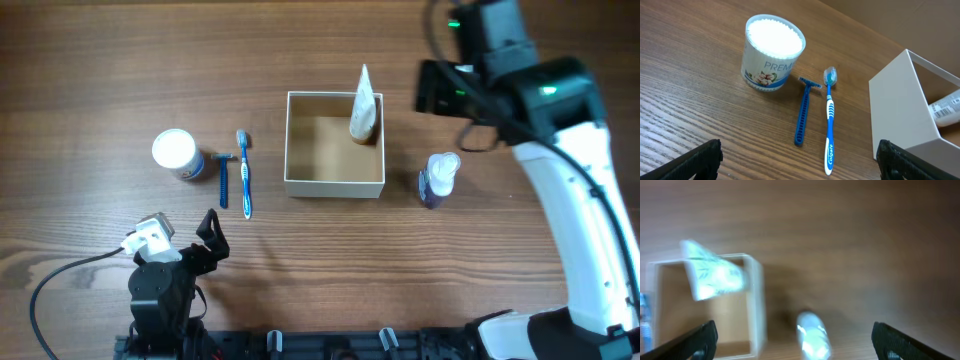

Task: Pack container
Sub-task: 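Move the right gripper to the soap pump bottle and grasp it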

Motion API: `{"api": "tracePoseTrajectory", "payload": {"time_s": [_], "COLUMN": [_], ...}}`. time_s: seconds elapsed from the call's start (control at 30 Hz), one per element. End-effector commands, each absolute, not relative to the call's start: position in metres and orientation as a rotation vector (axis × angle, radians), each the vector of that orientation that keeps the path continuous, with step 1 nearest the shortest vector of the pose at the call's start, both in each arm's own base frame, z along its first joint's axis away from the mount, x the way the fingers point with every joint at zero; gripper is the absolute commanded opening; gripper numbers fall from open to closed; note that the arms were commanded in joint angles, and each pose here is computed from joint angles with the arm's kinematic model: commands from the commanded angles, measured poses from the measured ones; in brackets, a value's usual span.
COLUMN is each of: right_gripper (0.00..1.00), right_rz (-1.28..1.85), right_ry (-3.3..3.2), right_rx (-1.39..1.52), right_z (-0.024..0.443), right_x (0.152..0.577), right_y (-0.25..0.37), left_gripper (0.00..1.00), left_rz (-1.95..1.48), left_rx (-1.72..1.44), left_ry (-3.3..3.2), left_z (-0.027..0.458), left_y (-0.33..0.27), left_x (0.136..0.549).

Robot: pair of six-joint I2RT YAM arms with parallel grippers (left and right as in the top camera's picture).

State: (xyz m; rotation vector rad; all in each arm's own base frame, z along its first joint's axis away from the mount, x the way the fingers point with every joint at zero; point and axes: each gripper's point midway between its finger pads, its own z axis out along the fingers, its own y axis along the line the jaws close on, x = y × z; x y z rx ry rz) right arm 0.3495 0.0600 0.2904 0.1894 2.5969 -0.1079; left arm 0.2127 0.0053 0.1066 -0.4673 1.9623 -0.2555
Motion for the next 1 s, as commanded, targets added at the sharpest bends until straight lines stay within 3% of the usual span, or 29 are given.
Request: {"api": "tracePoseTrajectory", "payload": {"time_s": [0.0, 0.27, 0.43, 0.77, 0.9, 0.97], "right_gripper": [1.0, 0.99, 0.88, 0.62, 0.68, 0.66], "right_rz": [-0.074, -0.063, -0.037, 0.028, 0.033, 0.033], "right_ry": [2.771, 2.983, 3.034, 3.002, 2.993, 2.994], "right_rx": [0.286, 0.251, 0.22, 0.215, 0.225, 0.257], "right_z": [0.255, 0.166, 0.122, 0.111, 0.107, 0.102], "right_x": [0.333, 0.309, 0.3, 0.308, 0.311, 0.309], "right_y": [0.044, 0.048, 0.052, 0.059, 0.06, 0.059], "left_gripper": [1.0, 1.0, 1.0, 1.0, 1.0, 1.0], "left_rz": [-0.253, -0.253, -0.253, -0.253, -0.253, -0.253], "left_rx": [-0.455, -0.455, -0.455, -0.455, -0.455, -0.455], "left_ry": [1.954, 1.954, 1.954, 1.954, 1.954, 1.954], "left_z": [0.108, 0.108, 0.108, 0.108, 0.108, 0.108], "left_y": [0.005, 0.005, 0.005, 0.005, 0.005, 0.005], "left_x": [0.213, 0.213, 0.213, 0.213, 0.213, 0.213]}}
